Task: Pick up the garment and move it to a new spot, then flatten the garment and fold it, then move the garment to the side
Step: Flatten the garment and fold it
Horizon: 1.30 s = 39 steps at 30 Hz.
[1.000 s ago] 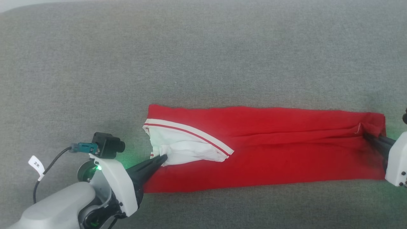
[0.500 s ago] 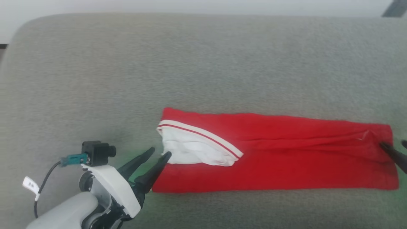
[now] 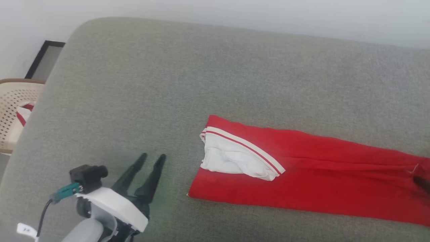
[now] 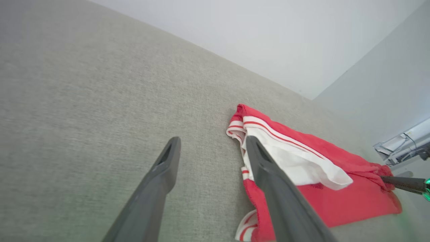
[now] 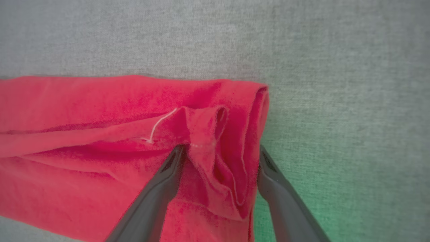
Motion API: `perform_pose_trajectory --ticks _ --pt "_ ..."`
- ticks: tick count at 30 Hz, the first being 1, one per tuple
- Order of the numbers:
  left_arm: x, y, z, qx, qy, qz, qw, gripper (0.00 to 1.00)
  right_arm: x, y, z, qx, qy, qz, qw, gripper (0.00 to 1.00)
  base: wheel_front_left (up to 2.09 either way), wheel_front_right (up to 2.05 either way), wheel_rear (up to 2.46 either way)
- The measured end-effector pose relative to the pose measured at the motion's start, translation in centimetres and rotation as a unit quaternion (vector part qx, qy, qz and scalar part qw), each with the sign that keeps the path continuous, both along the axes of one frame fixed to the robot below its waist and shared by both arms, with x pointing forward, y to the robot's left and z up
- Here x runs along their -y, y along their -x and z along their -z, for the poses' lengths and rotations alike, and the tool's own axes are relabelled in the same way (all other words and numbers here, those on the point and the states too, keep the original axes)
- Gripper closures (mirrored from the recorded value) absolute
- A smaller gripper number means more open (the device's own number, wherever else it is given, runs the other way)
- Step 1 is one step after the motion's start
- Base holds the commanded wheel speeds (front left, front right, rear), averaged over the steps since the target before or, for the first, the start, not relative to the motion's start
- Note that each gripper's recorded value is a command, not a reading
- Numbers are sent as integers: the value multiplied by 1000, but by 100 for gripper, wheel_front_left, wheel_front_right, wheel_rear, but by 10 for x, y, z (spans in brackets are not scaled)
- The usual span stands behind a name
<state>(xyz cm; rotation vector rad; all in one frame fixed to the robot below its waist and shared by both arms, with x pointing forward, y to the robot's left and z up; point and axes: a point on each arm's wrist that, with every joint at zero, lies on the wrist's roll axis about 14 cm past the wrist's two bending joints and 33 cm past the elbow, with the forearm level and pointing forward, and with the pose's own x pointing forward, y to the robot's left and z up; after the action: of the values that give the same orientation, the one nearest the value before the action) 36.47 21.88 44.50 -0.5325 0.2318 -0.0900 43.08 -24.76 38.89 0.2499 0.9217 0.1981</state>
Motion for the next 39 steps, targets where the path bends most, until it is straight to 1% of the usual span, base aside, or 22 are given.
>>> perform_pose_trajectory --ticks 3,5,6,9,10,11,15,16,17,18,22,25,28,31,34,37,39 --pt "-19 5 -7 20 -38 -30 999 0 -7 -1 2 -8 5 -11 1000 0 0 0 0" --pt "-32 9 -9 29 -89 -39 995 0 -11 -2 3 -14 5 -14 1000 0 0 0 0" --pt "-37 9 -12 36 -103 -47 993 0 -11 -2 3 -17 6 -15 1000 0 0 0 0" --pt "-40 6 -24 64 -145 -58 986 0 -13 -1 4 -25 9 -19 999 0 0 0 0" --pt "-44 6 -33 80 -180 -66 978 0 -14 0 5 -28 11 -19 999 0 0 0 0" --pt "-45 6 -35 86 -196 -68 974 0 -15 1 6 -30 11 -18 999 0 0 0 0" --pt "-39 6 -44 104 -233 -71 964 0 -17 4 8 -33 10 -13 999 0 0 0 0" --pt "-39 6 -45 106 -239 -72 962 0 -17 4 9 -34 10 -14 999 35 0 0 0" --pt "-38 7 -44 105 -245 -73 961 0 -18 4 9 -32 10 -12 999 75 0 0 0" --pt "-37 8 -42 102 -245 -73 961 0 -18 4 9 -31 9 -10 999 100 0 0 0" --pt "-34 7 -38 99 -243 -73 962 0 -20 5 9 -27 1 -1 1000 100 0 0 0" --pt "-35 5 -36 96 -243 -72 963 0 -11 3 4 -12 -1 19 1000 100 0 0 0" --pt "-30 1 -33 95 -241 -63 964 0 10 1 -3 7 7 48 999 100 0 0 0" --pt "-24 -6 -30 95 -240 -52 965 0 43 -2 -16 31 27 88 995 100 0 0 0" --pt "-16 -15 -28 99 -238 -37 966 0 91 -2 -34 63 61 141 986 100 0 0 0" --pt "-6 -22 -23 97 -234 -22 967 0 145 5 -50 86 112 196 970 100 0 0 0" --pt "-1 -26 -23 100 -233 -14 967 0 170 12 -57 97 134 225 960 100 0 0 0"
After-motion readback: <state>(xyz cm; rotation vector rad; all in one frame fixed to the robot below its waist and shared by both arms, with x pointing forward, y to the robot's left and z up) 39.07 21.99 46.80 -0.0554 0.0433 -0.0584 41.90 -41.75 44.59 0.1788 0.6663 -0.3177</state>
